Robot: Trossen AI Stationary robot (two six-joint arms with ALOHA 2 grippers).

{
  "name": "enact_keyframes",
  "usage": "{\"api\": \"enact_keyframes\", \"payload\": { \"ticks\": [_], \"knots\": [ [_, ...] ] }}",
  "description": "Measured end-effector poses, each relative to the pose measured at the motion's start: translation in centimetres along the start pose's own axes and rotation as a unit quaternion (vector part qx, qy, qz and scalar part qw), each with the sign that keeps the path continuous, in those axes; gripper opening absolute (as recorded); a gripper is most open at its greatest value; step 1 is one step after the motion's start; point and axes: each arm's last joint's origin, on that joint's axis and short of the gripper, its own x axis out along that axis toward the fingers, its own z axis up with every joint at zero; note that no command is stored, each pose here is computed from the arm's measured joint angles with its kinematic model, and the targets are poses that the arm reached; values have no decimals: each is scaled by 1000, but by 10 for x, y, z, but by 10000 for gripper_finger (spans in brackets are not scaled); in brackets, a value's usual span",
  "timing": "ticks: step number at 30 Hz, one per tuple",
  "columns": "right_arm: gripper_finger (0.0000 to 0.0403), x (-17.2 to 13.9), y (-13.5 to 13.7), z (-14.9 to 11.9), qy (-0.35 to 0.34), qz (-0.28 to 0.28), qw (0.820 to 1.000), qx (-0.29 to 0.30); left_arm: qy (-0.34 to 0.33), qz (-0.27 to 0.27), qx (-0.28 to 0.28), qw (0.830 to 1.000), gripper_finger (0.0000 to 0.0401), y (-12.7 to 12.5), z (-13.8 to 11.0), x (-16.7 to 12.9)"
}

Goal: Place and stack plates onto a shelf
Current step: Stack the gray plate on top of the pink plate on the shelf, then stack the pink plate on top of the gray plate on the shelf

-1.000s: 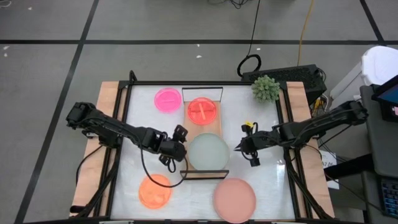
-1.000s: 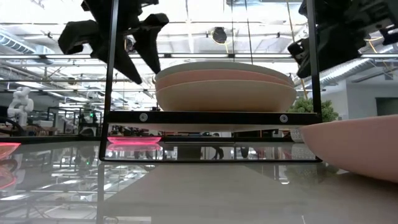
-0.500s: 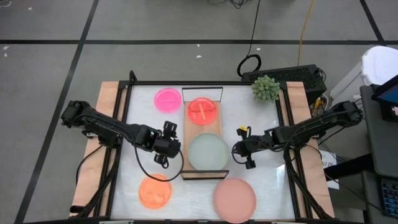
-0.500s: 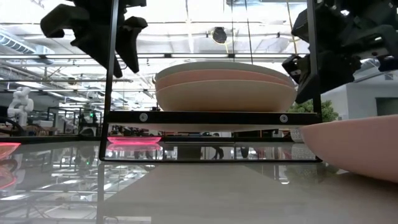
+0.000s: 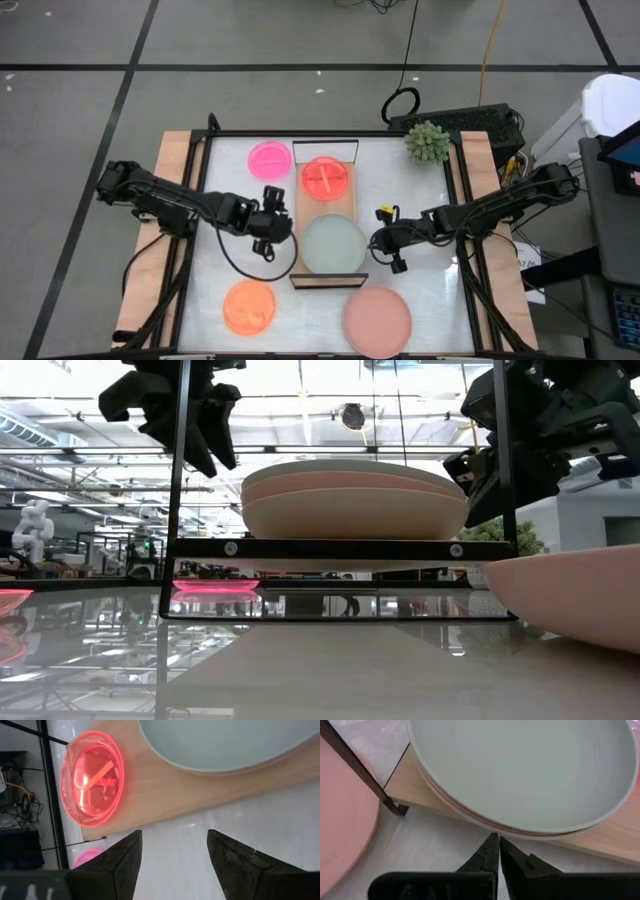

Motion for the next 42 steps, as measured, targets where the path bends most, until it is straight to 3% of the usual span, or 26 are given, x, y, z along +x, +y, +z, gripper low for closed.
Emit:
{"api": "enact_keyframes", "payload": {
  "ticks": [8,15,18,24,32,42],
  "knots": [
    [0,-10,-1,10,12,1,1000,29,3,2,-4,1000,230,4,-1,2],
    [0,-42,5,39,109,1,978,179,23,-3,-1,1000,230,3,-5,2],
    [0,-52,20,51,127,46,965,223,33,-4,-4,999,230,3,-7,2],
    [0,-67,54,69,150,81,954,246,31,-3,-18,999,230,2,-7,3],
    [0,-56,109,67,215,97,938,254,49,-5,-43,998,230,-4,-27,9],
    [0,-46,149,62,251,107,923,273,14,-9,-57,998,230,-5,-40,3]
  ]
}}
